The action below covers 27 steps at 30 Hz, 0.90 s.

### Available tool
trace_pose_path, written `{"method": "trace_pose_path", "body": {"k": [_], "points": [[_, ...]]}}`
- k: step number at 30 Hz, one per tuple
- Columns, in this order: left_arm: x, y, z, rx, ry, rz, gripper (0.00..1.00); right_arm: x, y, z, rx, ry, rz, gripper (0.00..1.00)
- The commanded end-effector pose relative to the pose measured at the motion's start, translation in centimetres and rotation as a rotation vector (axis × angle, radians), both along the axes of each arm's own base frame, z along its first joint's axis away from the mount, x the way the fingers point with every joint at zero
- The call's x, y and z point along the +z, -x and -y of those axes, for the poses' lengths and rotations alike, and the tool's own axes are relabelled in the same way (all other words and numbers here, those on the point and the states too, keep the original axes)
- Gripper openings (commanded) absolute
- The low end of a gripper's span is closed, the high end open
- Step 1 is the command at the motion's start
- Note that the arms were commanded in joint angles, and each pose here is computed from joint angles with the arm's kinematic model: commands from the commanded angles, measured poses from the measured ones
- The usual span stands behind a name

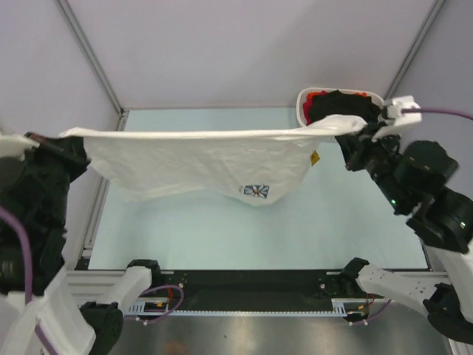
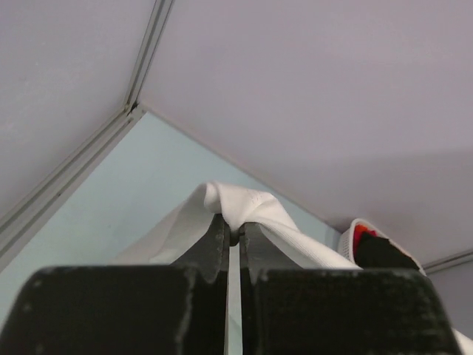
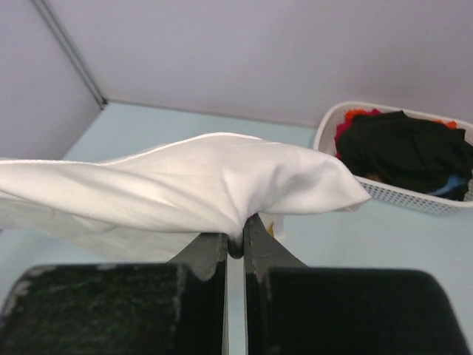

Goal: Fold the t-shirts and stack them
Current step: Flatten out the tshirt

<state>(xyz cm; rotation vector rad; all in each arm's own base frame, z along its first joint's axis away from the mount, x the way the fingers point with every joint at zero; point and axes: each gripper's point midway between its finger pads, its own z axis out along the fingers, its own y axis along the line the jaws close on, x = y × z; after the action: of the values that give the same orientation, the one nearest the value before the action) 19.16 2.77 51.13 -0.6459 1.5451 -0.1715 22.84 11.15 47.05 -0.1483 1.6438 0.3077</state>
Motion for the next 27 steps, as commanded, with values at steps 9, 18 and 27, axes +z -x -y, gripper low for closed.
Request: {"method": "trace_pose_path", "body": {"k": [9, 18, 27], "points": [[8.0, 11.4, -2.6, 0.129, -0.059, 0.341, 0.00, 5.2, 6.6, 6.9, -0.055, -0.094, 0.189, 0.00], [0.2, -5.4, 0.0, -0.021, -0.083, 0.004, 0.00, -2.5, -2.8, 4.6, -0.105, -0.044, 0.066, 0.00], [-16.8, -23.5, 0.8, -0.080, -0.064, -0.386, 0.00, -13.6, -18.8, -2.9, -0.105, 0.121, -0.073, 0.00]]}}
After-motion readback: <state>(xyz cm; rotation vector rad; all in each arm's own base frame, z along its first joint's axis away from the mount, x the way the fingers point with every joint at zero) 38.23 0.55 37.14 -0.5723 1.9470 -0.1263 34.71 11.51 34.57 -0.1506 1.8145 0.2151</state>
